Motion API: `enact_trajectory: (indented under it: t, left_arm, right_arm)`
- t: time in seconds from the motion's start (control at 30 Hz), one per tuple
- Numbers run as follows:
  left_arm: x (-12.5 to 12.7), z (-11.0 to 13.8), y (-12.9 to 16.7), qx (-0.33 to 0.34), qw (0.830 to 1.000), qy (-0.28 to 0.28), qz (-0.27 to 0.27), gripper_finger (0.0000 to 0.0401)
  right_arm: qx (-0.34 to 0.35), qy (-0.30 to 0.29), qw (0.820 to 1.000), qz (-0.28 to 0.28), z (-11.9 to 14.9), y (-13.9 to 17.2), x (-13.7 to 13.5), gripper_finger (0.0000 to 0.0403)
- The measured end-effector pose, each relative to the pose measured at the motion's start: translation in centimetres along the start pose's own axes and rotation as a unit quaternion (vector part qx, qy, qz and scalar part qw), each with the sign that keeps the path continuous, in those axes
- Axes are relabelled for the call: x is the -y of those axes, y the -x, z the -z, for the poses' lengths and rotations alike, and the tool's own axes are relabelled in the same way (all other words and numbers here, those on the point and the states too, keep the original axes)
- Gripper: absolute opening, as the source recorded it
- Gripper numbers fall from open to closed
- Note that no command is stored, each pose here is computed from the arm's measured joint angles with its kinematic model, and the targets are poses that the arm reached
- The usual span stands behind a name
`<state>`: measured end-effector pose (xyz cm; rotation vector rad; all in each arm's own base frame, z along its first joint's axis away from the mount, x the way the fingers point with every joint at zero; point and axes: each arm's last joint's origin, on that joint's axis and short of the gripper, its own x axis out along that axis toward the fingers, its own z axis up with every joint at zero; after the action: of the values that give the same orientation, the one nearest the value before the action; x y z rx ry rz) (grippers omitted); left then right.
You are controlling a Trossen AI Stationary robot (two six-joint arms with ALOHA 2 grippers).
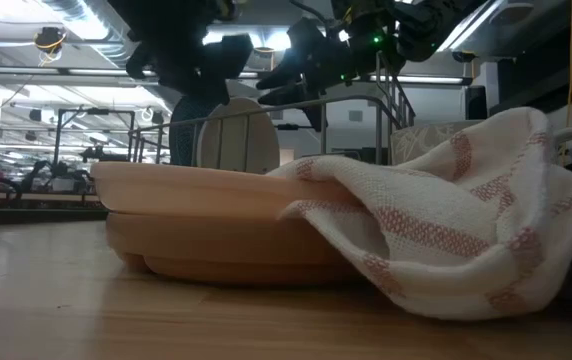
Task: Sort dishes
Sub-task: Adjust the dish rack
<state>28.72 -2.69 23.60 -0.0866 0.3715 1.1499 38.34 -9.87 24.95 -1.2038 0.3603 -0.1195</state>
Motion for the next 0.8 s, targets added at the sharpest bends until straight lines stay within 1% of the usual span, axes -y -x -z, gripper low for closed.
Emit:
enact_trajectory:
  t: [0.1,0.33,0.43,0.5,0.57,0.63,0.7,0.8]
  left_arm:
    - [0.0,-0.2,0.8,0.003,1.000,0.005,0.015,0.0119]
    - [-0.5,-0.9,3.3,0.012,0.998,0.028,0.057,0.0119]
    - [-0.6,-1.0,4.8,0.004,0.995,0.034,0.093,0.0119]
    - [-0.7,-1.0,5.9,-0.018,0.990,0.041,0.133,0.0119]
    - [-0.5,-0.7,6.9,-0.054,0.981,0.050,0.181,0.0119]
    - [-0.3,-0.2,8.0,-0.105,0.965,0.061,0.231,0.0119]
    - [0.0,0.3,9.2,-0.161,0.944,0.083,0.276,0.0119]
    - [0.2,1.0,10.8,-0.225,0.913,0.120,0.317,0.0119]
  right_arm:
    - [-0.010,0.000,1.000,0.003,0.1,0.0,0.0,0.0147]
    - [-0.004,0.000,1.000,0.007,-0.3,0.0,0.0,0.0147]
    - [0.004,0.001,1.000,0.002,-0.9,0.2,0.0,0.0147]
    - [0.010,0.002,1.000,-0.002,-1.5,0.5,0.0,0.0147]
    - [0.018,0.005,1.000,-0.009,-2.2,0.9,0.0,0.0147]
    - [0.024,0.008,0.999,-0.022,-3.0,1.5,0.0,0.0147]
    - [0.032,0.011,0.999,-0.031,-3.8,2.1,0.2,0.0147]
    - [0.044,0.016,0.998,-0.046,-5.1,3.3,0.4,0.0147]
